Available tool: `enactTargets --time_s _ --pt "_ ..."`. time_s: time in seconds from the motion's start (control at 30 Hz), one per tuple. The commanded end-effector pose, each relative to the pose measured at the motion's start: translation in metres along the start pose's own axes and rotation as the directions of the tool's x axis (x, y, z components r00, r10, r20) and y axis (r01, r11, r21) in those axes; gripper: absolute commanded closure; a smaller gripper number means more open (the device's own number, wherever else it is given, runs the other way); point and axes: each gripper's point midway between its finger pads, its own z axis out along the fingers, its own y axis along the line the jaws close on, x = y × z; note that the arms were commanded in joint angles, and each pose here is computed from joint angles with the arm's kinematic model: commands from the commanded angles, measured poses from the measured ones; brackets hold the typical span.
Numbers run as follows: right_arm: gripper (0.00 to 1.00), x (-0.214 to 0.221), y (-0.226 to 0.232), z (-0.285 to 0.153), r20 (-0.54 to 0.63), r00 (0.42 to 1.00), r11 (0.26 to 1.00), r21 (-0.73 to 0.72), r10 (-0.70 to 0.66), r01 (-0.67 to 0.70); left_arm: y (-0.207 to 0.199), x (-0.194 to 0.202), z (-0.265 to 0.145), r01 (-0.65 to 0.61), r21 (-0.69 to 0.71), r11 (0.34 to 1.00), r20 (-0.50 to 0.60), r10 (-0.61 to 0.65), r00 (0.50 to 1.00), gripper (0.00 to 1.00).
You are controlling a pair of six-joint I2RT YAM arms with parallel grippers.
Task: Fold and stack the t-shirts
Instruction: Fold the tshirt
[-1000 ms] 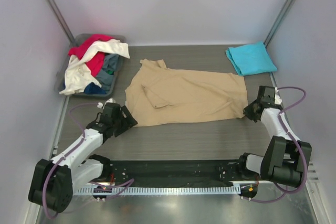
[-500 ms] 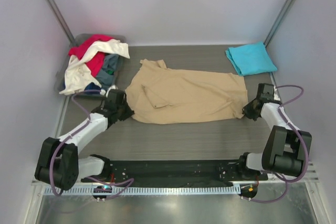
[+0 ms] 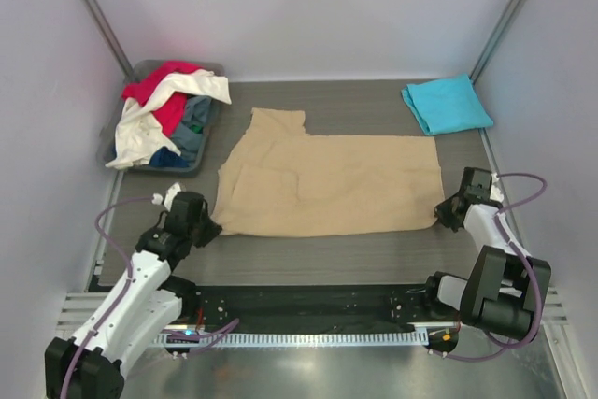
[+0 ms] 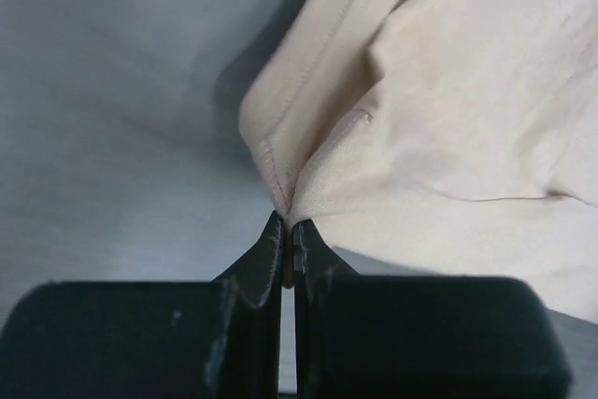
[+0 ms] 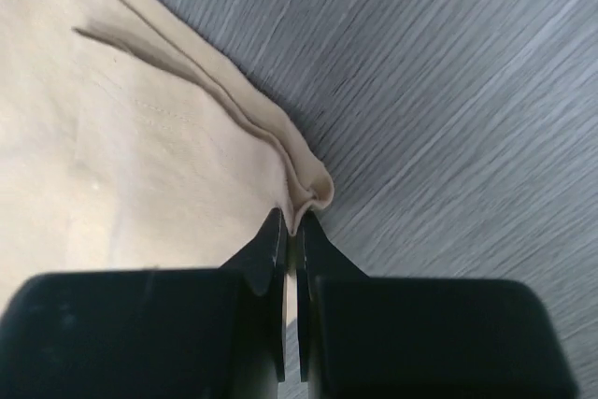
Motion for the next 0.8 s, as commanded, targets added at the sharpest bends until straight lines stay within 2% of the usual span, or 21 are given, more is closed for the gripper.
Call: enactTargets --time_s 0.0,0.2,0.3,0.37,0.4,0.43,0.47,0.5,0.53,0.6,0.63,0.67,0.7,0.77 --pt "0.99 0.005 -0.008 -0.002 -0.005 1.0 0.999 0.019 0.03 -0.03 0.009 0.02 -0.017 0.076 0.0 0.997 -0.047 -0.076 0.996 1.0" --pt "0.99 -0.02 -0.015 -0.016 0.068 0.993 0.995 0.02 0.099 -0.101 0.009 0.019 -0.024 0.089 -0.017 0.996 -0.053 -0.089 0.995 1.0" --pt "0.9 -0.024 -0.018 -0.022 0.061 0.993 0.995 0.022 0.1 -0.101 0.009 0.02 -0.027 0.089 -0.034 0.995 -0.07 -0.091 0.993 1.0" --pt "0.73 -0.02 -0.019 -0.026 0.048 0.994 0.995 0.012 0.101 -0.102 0.008 0.016 -0.035 0.112 -0.016 0.994 -0.051 -0.113 0.992 0.95" --pt "0.59 -0.02 -0.018 -0.027 0.049 0.994 0.995 0.0 0.1 -0.1 0.009 0.015 -0.04 0.12 -0.017 0.993 -0.047 -0.12 0.992 0.78" --pt "0.26 -0.021 -0.016 -0.032 0.064 0.993 0.995 -0.021 0.103 -0.102 0.004 0.009 -0.049 0.138 0.022 0.99 -0.021 -0.137 0.99 0.71" --pt "0.13 -0.023 -0.015 -0.035 0.075 0.992 0.994 -0.024 0.105 -0.104 0.004 0.005 -0.054 0.143 0.031 0.989 -0.002 -0.143 0.99 0.64" --pt "0.04 -0.029 -0.014 -0.04 0.102 0.989 0.994 -0.031 0.107 -0.104 -0.004 -0.008 -0.065 0.144 0.068 0.987 0.04 -0.147 0.988 0.56" --pt "0.0 -0.033 -0.015 -0.043 0.122 0.986 0.994 -0.023 0.112 -0.11 -0.008 -0.017 -0.073 0.117 0.092 0.989 0.071 -0.124 0.99 0.53" --pt "0.0 -0.051 -0.009 -0.055 0.174 0.975 0.99 -0.031 0.141 -0.138 -0.025 -0.036 -0.082 0.065 0.147 0.987 0.131 -0.085 0.988 0.47" --pt "0.01 -0.057 -0.003 -0.06 0.19 0.97 0.988 -0.055 0.153 -0.145 -0.037 -0.048 -0.089 -0.023 0.174 0.984 0.168 -0.006 0.986 0.45" --pt "0.0 -0.069 0.01 -0.069 0.21 0.964 0.984 -0.107 0.166 -0.146 -0.042 -0.049 -0.076 -0.065 0.137 0.988 0.144 0.045 0.989 0.42" --pt "0.0 -0.074 0.019 -0.072 0.214 0.96 0.977 -0.147 0.181 -0.152 -0.06 -0.058 -0.072 -0.103 0.17 0.98 0.164 0.075 0.984 0.37" --pt "0.01 -0.084 0.048 -0.083 0.2 0.963 0.956 -0.266 0.18 -0.124 -0.097 -0.068 -0.066 -0.232 0.225 0.946 0.145 0.203 0.968 0.36"
